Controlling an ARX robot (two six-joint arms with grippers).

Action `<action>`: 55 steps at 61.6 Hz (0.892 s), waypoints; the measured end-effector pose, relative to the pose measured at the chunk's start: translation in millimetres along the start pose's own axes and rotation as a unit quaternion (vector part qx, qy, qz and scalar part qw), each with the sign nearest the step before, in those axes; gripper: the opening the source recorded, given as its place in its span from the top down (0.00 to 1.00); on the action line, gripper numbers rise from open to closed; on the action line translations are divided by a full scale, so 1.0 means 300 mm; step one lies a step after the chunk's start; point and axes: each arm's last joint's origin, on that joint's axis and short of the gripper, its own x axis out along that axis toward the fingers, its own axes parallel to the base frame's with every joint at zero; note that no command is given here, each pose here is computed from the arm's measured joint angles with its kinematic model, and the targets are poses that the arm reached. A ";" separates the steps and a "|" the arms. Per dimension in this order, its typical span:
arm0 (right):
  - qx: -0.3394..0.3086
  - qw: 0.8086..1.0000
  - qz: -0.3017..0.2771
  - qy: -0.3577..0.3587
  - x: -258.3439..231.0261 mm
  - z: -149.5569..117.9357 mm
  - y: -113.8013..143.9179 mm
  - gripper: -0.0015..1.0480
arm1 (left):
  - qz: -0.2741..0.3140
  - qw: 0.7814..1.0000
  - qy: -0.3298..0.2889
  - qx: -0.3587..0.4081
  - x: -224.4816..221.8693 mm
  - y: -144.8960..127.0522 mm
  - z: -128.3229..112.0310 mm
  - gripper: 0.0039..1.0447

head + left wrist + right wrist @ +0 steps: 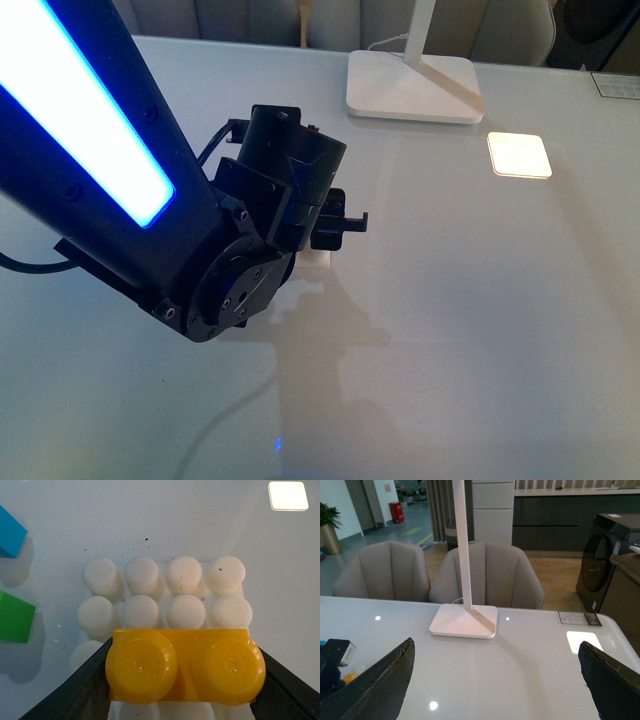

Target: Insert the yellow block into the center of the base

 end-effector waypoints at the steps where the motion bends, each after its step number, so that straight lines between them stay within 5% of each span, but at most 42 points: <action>1: 0.000 1.000 0.000 0.000 0.000 0.000 0.000 0.09 | 0.000 1.000 0.000 0.000 0.000 0.000 0.000 0.40; 55: 0.000 1.000 0.000 0.000 0.000 0.000 0.000 0.09 | 0.007 1.000 0.003 -0.011 0.033 0.043 -0.026 0.40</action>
